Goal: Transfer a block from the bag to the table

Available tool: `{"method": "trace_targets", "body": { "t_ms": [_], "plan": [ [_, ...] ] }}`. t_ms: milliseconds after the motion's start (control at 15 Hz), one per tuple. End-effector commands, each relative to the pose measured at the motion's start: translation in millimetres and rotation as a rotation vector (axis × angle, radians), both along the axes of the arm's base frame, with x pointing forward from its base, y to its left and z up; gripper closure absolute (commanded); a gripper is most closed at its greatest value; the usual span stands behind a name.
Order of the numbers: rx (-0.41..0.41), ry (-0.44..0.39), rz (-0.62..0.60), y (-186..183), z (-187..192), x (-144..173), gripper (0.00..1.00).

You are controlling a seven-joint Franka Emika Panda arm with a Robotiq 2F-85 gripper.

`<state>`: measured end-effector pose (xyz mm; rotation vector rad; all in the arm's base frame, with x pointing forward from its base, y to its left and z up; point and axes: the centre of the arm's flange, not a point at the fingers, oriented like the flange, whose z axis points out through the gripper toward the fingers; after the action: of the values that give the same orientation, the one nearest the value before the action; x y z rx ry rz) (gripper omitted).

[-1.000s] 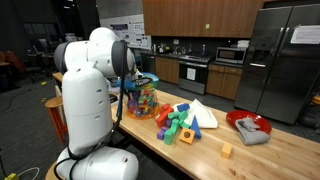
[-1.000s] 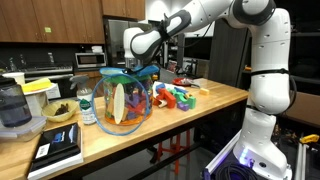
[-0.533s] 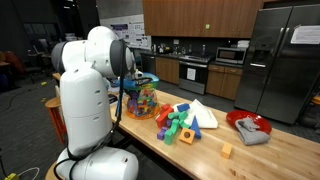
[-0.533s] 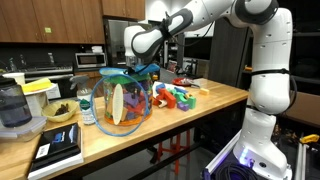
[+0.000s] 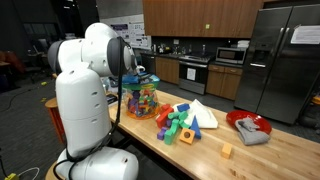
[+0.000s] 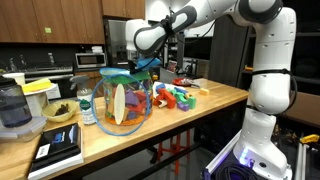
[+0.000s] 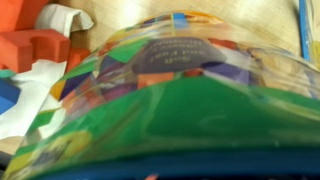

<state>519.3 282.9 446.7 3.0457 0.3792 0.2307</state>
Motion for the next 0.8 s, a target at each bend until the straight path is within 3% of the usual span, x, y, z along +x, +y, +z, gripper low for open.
{"method": "trace_targets", "body": {
  "t_ms": [0, 133, 200, 267, 333, 400, 600, 667, 733],
  "plan": [
    [-0.029, -0.076, 0.002, -15, 31, 6, 1.0],
    [-0.036, -0.103, -0.001, -19, 42, 11, 1.0],
    [-0.042, -0.111, 0.0, -20, 46, 13, 0.93],
    [-0.047, -0.118, 0.001, -19, 48, 14, 0.73],
    [-0.029, -0.097, 0.001, -15, 38, 14, 0.69],
    [-0.028, -0.099, 0.001, -15, 39, 14, 0.89],
    [-0.029, -0.093, 0.003, -13, 36, 14, 0.7],
    [-0.029, -0.092, 0.004, -13, 35, 14, 0.69],
    [-0.029, -0.092, 0.004, -12, 35, 14, 0.44]
  ]
}}
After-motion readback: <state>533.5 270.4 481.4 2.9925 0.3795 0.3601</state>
